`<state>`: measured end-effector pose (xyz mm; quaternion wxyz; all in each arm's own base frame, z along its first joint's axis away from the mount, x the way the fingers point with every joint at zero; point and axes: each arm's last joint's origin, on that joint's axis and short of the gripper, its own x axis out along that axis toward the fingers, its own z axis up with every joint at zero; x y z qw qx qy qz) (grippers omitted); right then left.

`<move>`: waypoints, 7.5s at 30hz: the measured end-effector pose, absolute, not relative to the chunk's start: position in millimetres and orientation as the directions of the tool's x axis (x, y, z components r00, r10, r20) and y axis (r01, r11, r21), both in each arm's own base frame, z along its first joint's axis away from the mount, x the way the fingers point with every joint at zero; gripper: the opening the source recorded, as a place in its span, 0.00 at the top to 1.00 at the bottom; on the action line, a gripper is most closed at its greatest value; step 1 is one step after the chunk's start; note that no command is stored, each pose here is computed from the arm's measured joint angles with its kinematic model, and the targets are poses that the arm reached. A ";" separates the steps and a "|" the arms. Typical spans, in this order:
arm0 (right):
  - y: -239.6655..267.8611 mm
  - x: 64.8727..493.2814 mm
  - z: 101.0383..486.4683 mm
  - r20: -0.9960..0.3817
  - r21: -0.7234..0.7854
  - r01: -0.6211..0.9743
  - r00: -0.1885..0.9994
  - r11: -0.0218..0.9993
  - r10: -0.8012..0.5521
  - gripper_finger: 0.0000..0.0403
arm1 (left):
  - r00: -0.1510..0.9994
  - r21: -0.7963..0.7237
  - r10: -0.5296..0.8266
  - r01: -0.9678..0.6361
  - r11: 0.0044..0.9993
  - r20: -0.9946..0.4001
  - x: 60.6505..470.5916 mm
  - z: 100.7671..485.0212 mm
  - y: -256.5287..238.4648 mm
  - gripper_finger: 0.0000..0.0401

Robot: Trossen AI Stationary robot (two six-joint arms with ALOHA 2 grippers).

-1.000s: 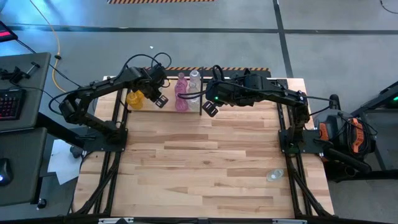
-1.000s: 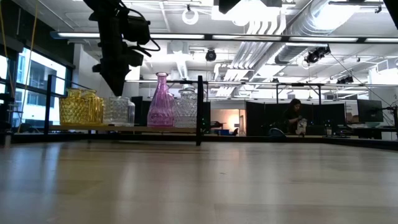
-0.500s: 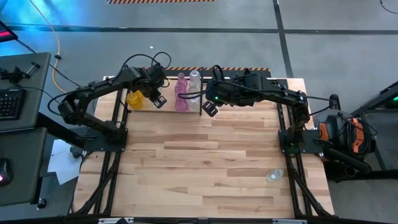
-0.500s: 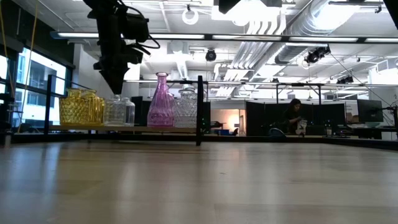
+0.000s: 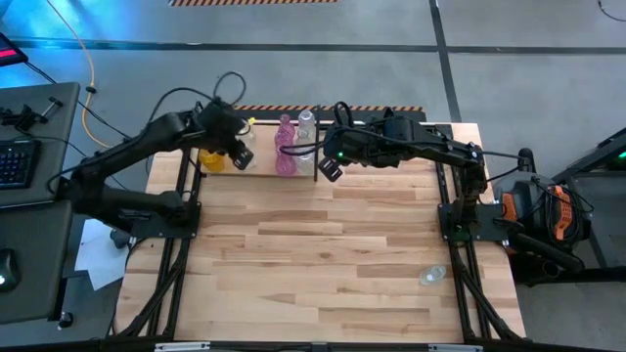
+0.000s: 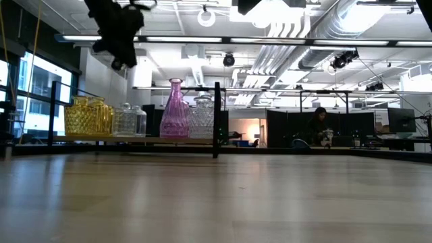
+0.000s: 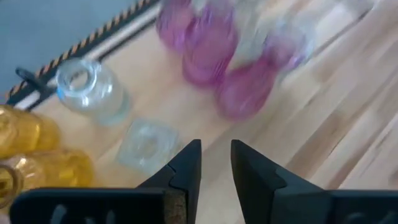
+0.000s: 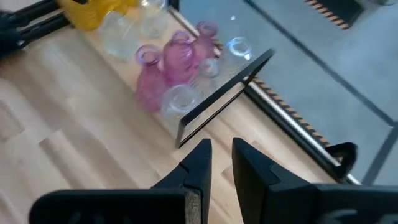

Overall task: Sort vases onto shelf
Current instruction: Put the transparent vase on the shelf aligned with the left transparent vase

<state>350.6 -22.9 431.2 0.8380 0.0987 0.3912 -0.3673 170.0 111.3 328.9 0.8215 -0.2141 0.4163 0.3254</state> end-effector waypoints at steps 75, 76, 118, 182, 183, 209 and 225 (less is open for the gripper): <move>-31.5 347.0 431.6 -0.684 -0.199 0.745 0.360 0.637 -0.635 0.89 | 0.316 -0.227 0.661 -0.949 0.220 -0.681 137.5 210.4 99.0 1.00; -31.5 346.7 431.4 -0.685 -0.199 0.746 0.358 0.635 -0.635 0.89 | 0.320 -0.229 0.663 -0.947 0.224 -0.677 137.8 210.9 99.6 1.00; -31.0 345.7 430.5 -0.698 -0.176 0.759 0.352 0.627 -0.623 0.89 | 0.514 -0.284 0.456 -0.829 0.481 -0.727 143.7 208.3 100.8 1.00; -87.7 507.7 337.0 -0.455 0.332 0.022 0.880 0.943 0.139 0.89 | 0.765 -0.321 0.165 -0.442 0.837 -0.623 112.2 327.6 60.6 1.00; -89.8 502.9 344.9 -0.450 0.321 0.035 0.885 0.946 0.119 0.89 | 0.750 -0.310 0.146 -0.432 0.847 -0.645 115.7 328.1 62.5 1.00; -99.1 417.2 404.5 -0.668 0.054 0.310 0.718 0.949 -0.196 0.89 | -0.001 0.045 0.045 0.016 0.999 -0.999 218.2 316.9 136.9 1.00; -94.7 394.8 425.1 -0.660 0.026 0.365 0.705 0.931 -0.258 0.89 | 0.064 0.006 0.013 -0.105 0.994 -0.998 210.6 284.1 171.2 1.00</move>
